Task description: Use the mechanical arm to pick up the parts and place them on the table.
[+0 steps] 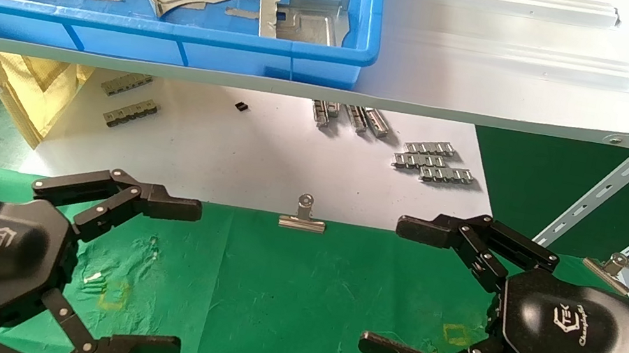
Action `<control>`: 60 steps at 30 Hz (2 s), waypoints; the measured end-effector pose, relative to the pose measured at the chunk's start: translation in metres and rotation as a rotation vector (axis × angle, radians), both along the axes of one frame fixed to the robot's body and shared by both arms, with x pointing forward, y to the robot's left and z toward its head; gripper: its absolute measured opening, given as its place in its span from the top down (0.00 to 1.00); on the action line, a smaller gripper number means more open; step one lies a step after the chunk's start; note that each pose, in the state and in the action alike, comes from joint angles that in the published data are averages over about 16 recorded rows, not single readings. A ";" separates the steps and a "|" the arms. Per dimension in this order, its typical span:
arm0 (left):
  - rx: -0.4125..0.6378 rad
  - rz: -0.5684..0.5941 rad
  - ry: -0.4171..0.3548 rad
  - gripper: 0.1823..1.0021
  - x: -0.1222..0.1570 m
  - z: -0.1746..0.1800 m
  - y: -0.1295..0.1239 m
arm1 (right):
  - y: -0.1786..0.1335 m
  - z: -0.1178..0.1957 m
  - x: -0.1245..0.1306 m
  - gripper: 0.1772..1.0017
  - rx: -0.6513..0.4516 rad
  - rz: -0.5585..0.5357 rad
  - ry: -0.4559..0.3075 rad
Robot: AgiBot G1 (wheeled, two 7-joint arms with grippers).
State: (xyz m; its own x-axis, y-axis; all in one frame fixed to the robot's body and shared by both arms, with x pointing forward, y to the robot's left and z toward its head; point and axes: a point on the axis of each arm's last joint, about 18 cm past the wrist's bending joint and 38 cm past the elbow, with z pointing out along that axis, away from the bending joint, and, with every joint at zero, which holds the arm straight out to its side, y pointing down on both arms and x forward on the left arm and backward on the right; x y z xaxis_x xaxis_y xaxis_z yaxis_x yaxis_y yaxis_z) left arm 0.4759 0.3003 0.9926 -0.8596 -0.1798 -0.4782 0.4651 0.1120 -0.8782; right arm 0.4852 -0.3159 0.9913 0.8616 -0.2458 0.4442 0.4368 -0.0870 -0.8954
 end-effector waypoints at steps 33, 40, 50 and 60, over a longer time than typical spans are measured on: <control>0.000 0.000 0.000 0.00 0.000 0.000 0.000 | 0.000 0.000 0.000 0.50 0.000 0.000 0.000; 0.000 0.000 0.000 0.00 0.000 0.000 0.000 | 0.000 0.000 0.000 0.69 0.000 0.000 0.000; -0.011 0.026 -0.037 0.00 0.005 0.016 0.002 | 0.000 0.000 0.000 0.89 0.000 0.000 0.000; -0.091 0.228 -0.178 0.00 0.057 0.105 0.016 | 0.000 0.000 0.000 0.97 0.000 0.000 0.000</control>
State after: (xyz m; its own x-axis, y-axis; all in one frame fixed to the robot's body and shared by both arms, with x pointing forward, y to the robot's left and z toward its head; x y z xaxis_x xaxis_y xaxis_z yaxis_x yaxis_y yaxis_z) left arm 0.5332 0.3160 1.0971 -0.6965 -0.4072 -0.5908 0.5844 0.1557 -0.7964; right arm 0.4852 -0.3159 0.9913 0.8616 -0.2458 0.4441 0.4367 -0.0870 -0.8954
